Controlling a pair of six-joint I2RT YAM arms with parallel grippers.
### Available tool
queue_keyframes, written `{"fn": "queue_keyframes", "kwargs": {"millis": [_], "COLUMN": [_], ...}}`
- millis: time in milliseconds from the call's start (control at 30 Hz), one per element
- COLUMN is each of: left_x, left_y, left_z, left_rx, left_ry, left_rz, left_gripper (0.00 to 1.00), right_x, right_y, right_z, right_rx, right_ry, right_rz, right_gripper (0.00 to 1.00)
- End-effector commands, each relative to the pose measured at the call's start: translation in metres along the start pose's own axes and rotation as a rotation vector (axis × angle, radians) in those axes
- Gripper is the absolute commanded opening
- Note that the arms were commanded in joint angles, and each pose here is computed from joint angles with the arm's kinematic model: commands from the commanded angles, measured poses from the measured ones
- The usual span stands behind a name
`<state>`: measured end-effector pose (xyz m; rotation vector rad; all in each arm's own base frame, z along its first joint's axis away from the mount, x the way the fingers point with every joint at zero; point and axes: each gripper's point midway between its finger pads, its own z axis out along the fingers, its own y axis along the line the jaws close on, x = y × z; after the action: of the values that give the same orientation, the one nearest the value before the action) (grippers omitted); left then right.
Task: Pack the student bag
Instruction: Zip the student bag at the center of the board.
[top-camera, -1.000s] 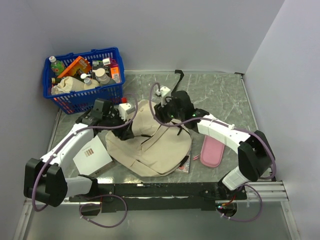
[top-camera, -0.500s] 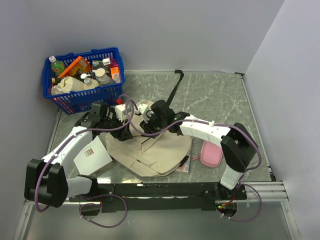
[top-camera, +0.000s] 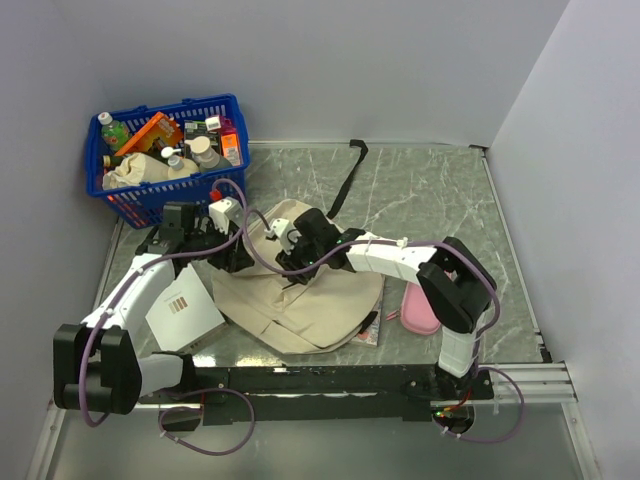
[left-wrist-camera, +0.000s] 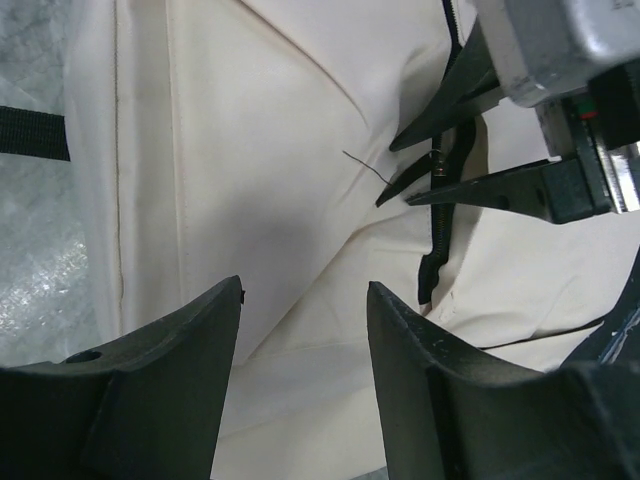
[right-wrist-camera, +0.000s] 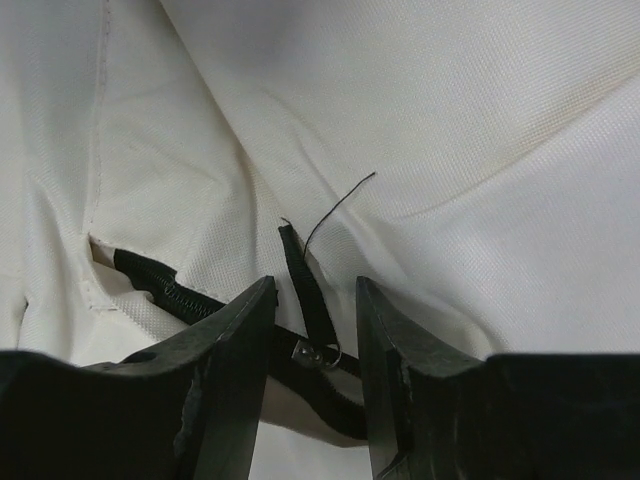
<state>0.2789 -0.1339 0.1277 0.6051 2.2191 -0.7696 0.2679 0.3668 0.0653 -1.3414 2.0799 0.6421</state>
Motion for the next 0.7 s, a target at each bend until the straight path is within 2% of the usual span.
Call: {"fn": "queue_keyframes", "kwargs": {"millis": [0, 167, 267, 367, 467, 667], "left_x": [-0.010, -0.014, -0.016, -0.017, -0.019, -0.020], "left_y": [-0.010, -0.010, -0.011, -0.012, -0.014, -0.022], "left_z": [-0.002, -0.004, -0.005, -0.005, -0.004, -0.002], "left_rx": [0.052, 0.049, 0.055, 0.065, 0.079, 0.104], "left_ry": [-0.044, -0.052, -0.053, -0.054, -0.056, -0.049], "left_rz": [0.027, 0.038, 0.057, 0.071, 0.084, 0.116], "left_gripper": [0.58, 0.58, 0.59, 0.59, 0.59, 0.59], "right_x": [-0.016, -0.020, -0.019, -0.024, -0.036, -0.053], "right_y": [-0.002, -0.005, -0.011, -0.014, -0.018, -0.018], "right_z": [0.007, 0.013, 0.015, 0.006, -0.009, -0.036], "right_rx": [0.014, 0.012, 0.040, 0.074, 0.097, 0.115], "right_ry": [-0.040, -0.036, -0.029, -0.055, -0.105, -0.223], "right_rz": [-0.021, -0.023, -0.019, -0.015, 0.000, 0.033], "right_gripper": [0.45, 0.42, 0.19, 0.07, 0.02, 0.03]}}
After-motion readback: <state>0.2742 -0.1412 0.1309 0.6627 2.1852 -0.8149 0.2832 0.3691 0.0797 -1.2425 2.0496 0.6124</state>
